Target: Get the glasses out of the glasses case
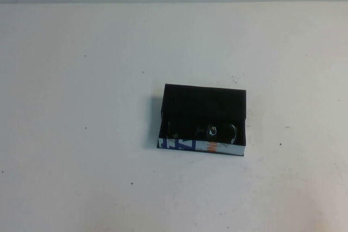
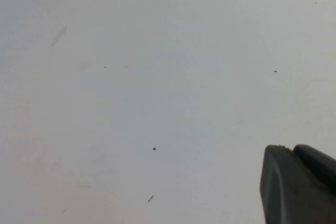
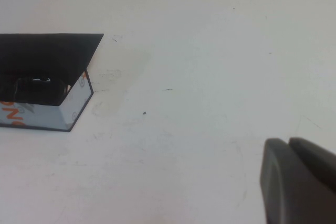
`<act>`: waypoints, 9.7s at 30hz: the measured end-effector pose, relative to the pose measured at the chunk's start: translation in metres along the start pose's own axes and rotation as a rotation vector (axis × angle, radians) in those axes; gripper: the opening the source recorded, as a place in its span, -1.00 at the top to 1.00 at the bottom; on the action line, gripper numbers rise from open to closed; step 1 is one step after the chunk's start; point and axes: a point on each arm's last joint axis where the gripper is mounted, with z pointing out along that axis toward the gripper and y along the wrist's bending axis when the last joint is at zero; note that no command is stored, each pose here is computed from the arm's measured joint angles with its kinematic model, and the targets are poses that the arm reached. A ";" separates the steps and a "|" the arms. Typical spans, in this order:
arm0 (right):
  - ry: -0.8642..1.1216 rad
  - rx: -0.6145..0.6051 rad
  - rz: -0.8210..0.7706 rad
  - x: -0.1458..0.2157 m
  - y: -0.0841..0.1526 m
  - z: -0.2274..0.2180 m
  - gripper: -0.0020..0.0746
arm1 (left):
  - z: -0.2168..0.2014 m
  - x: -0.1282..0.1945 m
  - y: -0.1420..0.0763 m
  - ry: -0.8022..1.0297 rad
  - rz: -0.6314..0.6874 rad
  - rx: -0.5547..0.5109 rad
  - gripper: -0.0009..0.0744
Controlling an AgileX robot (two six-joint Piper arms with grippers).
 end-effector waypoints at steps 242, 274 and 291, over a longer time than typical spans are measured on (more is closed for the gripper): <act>0.683 -0.058 0.084 -0.167 0.035 0.139 0.62 | 0.000 0.000 0.000 0.000 0.000 0.000 0.99; 0.164 -0.122 -0.070 -0.109 0.029 0.005 0.99 | 0.000 0.000 0.000 0.000 0.000 0.000 0.99; -0.130 -0.010 -0.160 -0.019 0.002 0.003 0.99 | 0.000 0.000 0.000 0.000 0.000 0.000 0.99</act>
